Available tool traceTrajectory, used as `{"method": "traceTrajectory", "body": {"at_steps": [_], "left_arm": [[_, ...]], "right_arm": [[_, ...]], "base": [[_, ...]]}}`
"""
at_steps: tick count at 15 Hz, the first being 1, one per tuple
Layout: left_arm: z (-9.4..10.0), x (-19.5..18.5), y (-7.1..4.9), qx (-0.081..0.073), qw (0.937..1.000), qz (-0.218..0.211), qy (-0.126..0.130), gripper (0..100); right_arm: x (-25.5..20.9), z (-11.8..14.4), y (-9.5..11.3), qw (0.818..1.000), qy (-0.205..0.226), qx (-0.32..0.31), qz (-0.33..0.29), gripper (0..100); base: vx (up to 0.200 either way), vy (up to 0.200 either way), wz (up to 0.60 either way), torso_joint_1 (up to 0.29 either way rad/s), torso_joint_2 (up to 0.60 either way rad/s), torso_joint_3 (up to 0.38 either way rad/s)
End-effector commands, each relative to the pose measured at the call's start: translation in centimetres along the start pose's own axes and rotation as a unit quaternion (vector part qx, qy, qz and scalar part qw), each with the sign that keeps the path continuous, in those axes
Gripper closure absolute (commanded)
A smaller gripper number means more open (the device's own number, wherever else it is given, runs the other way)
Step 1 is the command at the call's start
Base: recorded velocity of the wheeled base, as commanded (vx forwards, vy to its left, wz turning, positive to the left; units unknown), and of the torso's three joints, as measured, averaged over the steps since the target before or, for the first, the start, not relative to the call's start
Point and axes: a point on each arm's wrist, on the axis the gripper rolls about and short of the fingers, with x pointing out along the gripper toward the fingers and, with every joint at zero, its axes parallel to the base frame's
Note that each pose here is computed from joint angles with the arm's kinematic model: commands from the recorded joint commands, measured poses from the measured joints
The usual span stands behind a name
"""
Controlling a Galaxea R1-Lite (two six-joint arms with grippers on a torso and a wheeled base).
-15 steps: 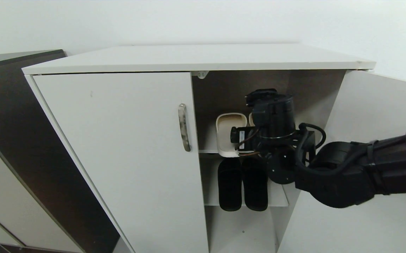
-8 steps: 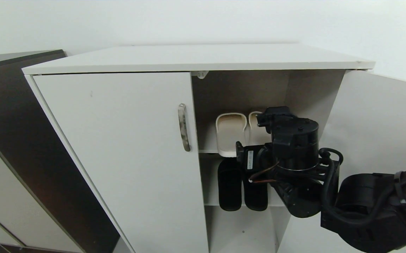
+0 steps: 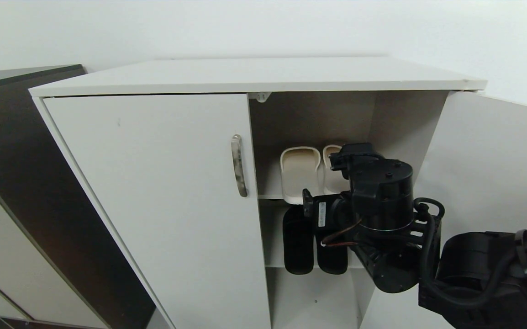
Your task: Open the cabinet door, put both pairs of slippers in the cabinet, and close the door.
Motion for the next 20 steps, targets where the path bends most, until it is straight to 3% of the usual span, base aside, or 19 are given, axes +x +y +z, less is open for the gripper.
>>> {"method": "traceTrajectory", "body": {"at_steps": [1, 20], "left_arm": [[0.00, 0.01, 0.00, 0.000, 1.0000, 0.001, 0.001, 100], [0.00, 0.01, 0.00, -0.001, 1.0000, 0.000, 0.001, 100]], "right_arm": [[0.04, -0.13, 0.06, 1.000, 0.001, -0.001, 0.000, 0], [0.21, -0.42, -0.20, 1.000, 0.005, -0.003, -0.004, 0]], "base": [[0.000, 0.000, 0.00, 0.000, 0.00, 0.000], [-0.189, 0.000, 0.00, 0.001, 0.00, 0.002]]}}
